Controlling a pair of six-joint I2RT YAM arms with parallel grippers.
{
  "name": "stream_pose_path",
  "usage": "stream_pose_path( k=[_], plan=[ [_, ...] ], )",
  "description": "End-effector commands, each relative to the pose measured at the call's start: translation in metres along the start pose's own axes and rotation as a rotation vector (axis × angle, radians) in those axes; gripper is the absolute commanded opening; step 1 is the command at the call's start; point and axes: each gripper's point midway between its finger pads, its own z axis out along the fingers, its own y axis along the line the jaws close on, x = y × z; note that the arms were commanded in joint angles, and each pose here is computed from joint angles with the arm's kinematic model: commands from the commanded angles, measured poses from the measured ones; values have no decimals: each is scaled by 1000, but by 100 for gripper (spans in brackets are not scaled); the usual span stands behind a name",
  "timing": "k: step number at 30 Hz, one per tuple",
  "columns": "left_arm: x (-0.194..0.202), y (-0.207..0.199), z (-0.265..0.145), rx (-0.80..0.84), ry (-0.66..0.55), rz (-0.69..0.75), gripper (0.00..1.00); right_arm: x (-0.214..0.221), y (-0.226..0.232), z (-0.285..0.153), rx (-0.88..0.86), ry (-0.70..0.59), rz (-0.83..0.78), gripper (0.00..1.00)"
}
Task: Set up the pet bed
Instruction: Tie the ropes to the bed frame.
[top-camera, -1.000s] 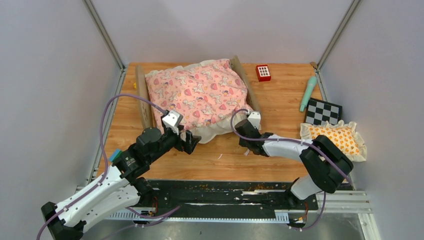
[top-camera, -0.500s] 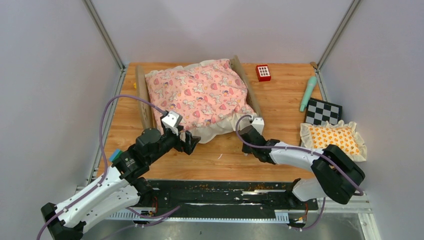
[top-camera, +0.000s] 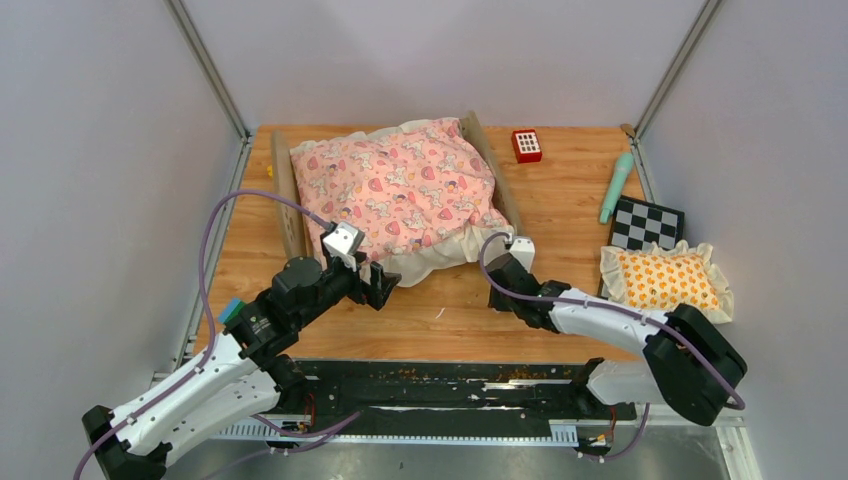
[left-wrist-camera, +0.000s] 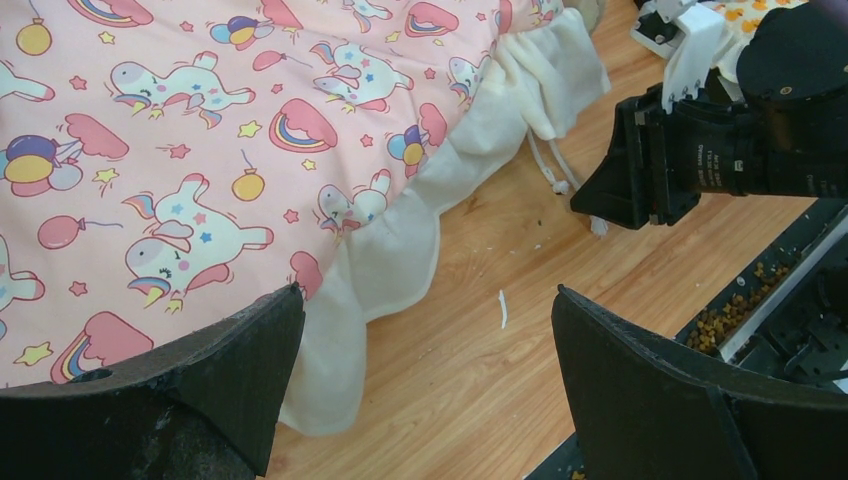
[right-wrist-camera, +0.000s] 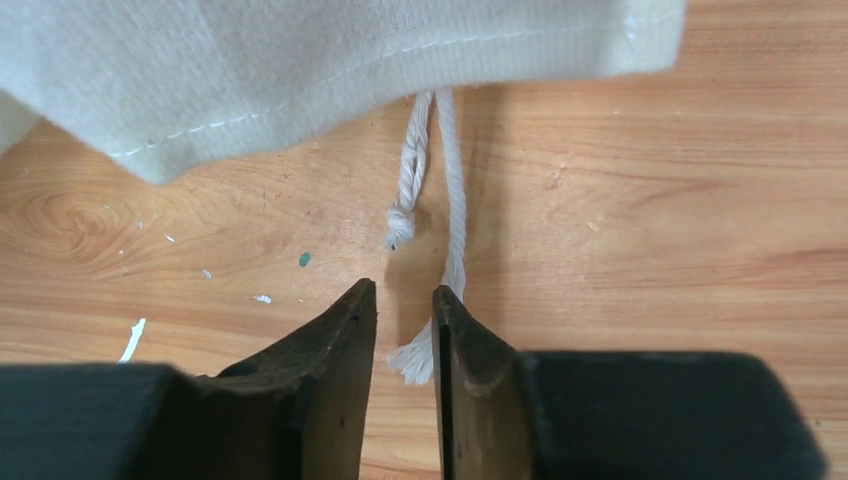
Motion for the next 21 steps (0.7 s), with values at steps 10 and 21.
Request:
stream_pose_path(
  k=[10, 21],
  plan=[
    [-8, 1, -4, -5, -30, -22, 100, -61, 1, -53, -57, -174, -96, 40],
    [0, -1, -5, 7, -19, -35, 100, -77, -12, -26, -136, -173, -20, 34]
  ],
)
